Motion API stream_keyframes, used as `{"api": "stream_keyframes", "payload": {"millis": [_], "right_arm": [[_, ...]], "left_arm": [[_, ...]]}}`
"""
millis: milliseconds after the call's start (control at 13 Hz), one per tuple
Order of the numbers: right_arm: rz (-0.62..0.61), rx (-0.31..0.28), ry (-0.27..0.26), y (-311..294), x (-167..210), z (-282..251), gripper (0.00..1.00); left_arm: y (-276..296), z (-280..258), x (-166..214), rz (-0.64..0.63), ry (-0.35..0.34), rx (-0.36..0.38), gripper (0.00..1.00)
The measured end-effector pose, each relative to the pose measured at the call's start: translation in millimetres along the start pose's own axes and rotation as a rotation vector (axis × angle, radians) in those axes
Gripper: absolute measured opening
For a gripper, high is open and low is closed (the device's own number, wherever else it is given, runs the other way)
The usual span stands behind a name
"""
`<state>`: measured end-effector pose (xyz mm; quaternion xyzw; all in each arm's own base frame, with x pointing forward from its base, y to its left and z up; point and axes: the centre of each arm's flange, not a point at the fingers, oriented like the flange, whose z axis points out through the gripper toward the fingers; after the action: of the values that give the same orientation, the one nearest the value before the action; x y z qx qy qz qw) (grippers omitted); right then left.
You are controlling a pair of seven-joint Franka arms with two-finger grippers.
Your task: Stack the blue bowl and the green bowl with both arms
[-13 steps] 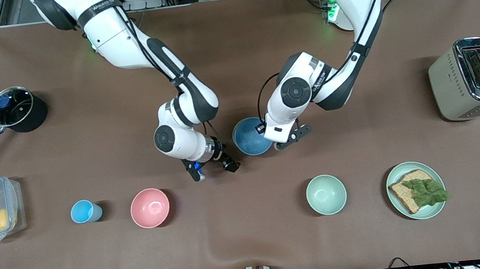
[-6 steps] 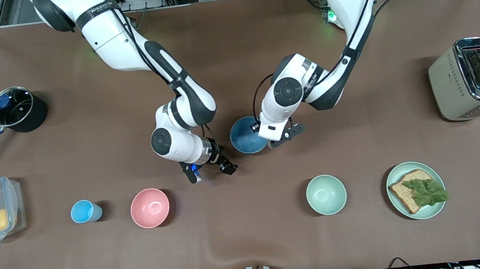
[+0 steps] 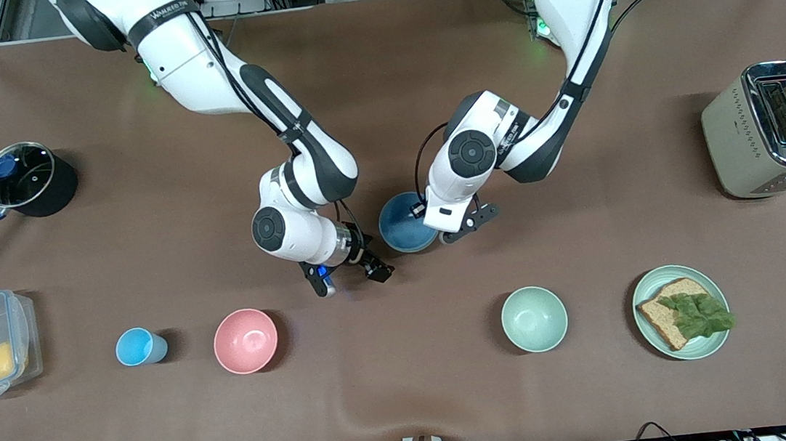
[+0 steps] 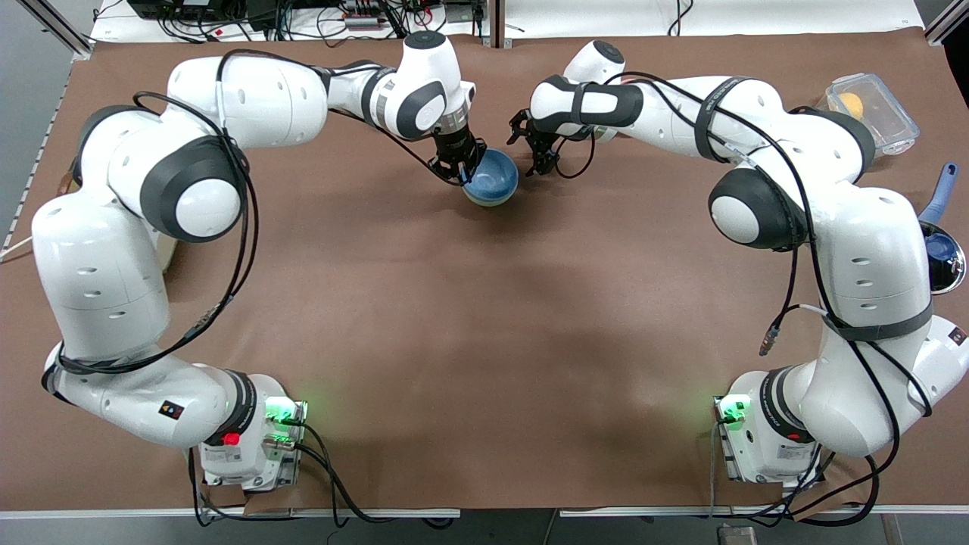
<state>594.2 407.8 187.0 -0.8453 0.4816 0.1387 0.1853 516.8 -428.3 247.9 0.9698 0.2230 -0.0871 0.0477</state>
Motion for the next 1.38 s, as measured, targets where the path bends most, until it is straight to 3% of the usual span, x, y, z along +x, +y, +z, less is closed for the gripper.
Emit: {"api": "stream_keyframes", "payload": {"millis": [308,538,769,1000,1154,1385], "right_arm": [[-0.002,-0.001,-0.001,0.1,-1.2,0.5,1.00],[-0.004,0.004,0.004,-1.1,6.1,-3.2,1.00],[-0.040,-0.028,-0.015,-1.2,17.5,-10.8,1.00],[-0.120,-0.077,-0.049,-4.5,47.9,-50.9,1.00],[-0.197,-0.128,-0.023,-6.4,64.9,-96.2,1.00],[-0.344,-0.152,0.036,-7.2,88.7,-172.9,1.00]], "left_arm": [[5.2,-28.5,4.9,-0.010,0.030,-0.043,0.68],[-5.6,-103.8,19.5,-0.026,0.107,-0.078,0.99],[-44.0,-188.4,40.2,-0.055,0.196,-0.050,1.00],[-95.5,-257.2,64.7,-0.033,0.246,-0.018,1.00],[-146.2,-299.4,83.8,0.011,0.247,0.036,1.00],[-211.9,-348.2,103.6,0.107,0.252,0.083,1.00]]}}
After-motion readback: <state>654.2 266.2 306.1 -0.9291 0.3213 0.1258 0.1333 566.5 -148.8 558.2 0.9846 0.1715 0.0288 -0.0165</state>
